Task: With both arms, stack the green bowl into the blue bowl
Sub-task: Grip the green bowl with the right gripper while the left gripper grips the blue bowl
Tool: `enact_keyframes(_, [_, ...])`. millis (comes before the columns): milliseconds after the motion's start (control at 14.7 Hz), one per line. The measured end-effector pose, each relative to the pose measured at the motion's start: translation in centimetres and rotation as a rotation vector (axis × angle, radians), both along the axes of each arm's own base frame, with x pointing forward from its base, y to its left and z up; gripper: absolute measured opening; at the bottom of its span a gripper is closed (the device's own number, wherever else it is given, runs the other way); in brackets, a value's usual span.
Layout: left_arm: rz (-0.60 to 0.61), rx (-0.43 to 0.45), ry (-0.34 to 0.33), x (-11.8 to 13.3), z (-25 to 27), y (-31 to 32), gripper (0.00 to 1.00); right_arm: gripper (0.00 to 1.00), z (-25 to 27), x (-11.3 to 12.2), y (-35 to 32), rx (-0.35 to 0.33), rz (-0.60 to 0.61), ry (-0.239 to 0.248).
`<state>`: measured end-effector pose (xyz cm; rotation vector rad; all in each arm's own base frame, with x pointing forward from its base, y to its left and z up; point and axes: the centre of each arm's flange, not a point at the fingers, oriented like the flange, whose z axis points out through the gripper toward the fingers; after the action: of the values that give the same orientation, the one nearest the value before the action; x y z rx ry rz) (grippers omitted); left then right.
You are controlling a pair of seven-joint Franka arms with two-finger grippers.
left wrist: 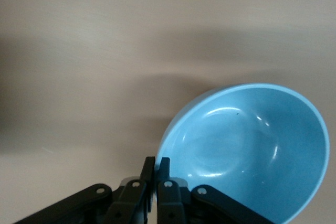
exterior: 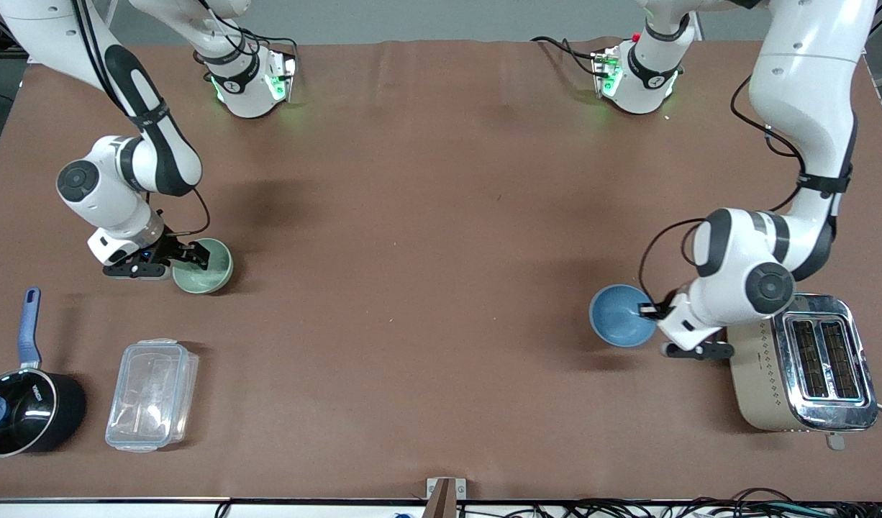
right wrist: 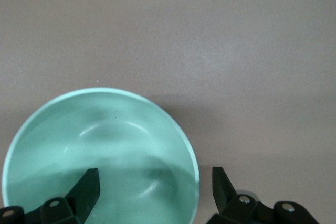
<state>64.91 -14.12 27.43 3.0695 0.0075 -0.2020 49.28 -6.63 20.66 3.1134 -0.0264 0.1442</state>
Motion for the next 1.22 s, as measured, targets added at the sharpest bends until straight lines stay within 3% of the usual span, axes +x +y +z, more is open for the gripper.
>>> enact_keyframes(136, [0.072, -0.030, 0.029, -2.3, 2.6, -7.9, 0.06, 0.79, -0.4, -0.5, 0.1, 0.000, 0.004, 0.007])
enact_keyframes(272, [0.124, -0.039, 0.048, -5.7, 3.8, -16.0, 0.06, 0.55, -0.5, -0.5, 0.1, 0.000, 0.005, 0.009])
enact_keyframes(612, [0.214, 0.001, 0.103, -15.0, 2.2, -32.5, 0.06, 0.06, 0.8, -0.1, 0.1, 0.004, 0.011, 0.024])
enact_keyframes(883, [0.220, -0.024, 0.116, -19.3, -1.7, -38.4, 0.06, 0.05, 6.4, 1.4, 0.9, 0.021, 0.013, 0.114])
enact_keyframes(1087, [0.234, -0.043, 0.108, -19.6, -4.1, -39.2, 0.06, 0.05, 12.4, 3.6, 5.0, 0.035, -0.063, 0.176])
enact_keyframes(1223, [0.250, -0.039, 0.098, -18.6, -4.6, -38.5, 0.05, 0.05, 15.0, 4.7, 11.0, 0.050, -0.123, 0.177])
